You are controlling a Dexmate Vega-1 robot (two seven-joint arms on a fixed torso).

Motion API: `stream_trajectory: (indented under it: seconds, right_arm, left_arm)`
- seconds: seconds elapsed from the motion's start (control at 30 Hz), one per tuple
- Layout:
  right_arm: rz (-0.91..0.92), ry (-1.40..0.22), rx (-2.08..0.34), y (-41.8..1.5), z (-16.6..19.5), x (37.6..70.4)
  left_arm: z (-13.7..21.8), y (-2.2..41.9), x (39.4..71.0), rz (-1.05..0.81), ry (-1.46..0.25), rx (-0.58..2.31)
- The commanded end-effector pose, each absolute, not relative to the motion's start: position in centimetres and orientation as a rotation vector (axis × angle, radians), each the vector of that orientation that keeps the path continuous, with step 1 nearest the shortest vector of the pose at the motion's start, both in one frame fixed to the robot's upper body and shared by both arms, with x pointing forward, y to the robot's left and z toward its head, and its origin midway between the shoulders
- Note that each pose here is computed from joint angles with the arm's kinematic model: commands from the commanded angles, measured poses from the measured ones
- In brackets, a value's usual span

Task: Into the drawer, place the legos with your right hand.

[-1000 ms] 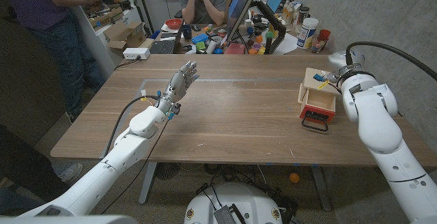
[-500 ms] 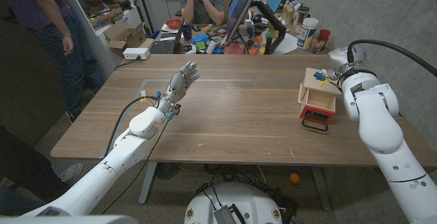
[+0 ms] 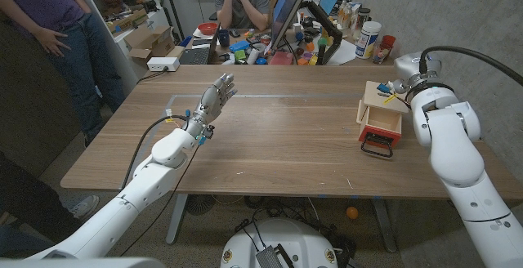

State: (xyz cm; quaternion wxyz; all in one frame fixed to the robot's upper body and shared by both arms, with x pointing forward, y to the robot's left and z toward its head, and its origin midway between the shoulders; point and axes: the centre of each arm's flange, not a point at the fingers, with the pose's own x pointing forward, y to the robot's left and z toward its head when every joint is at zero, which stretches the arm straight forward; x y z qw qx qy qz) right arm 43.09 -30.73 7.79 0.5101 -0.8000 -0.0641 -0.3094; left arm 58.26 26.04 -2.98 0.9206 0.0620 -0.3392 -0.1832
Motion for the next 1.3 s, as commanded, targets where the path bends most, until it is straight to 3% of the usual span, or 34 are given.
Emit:
stream_trajectory:
  seconds: [0.03,1.3]
  right_arm:
    - [-0.796,-0.188,-1.898,-30.4,7.9,42.3]
    - [-0.923,-0.249,-1.786,-28.5,6.9,40.6]
  left_arm:
    - [-3.0,26.9,57.6,-0.387,-0.709,0.132]
    - [-3.6,31.7,56.2,-0.412,-0.722,0.176]
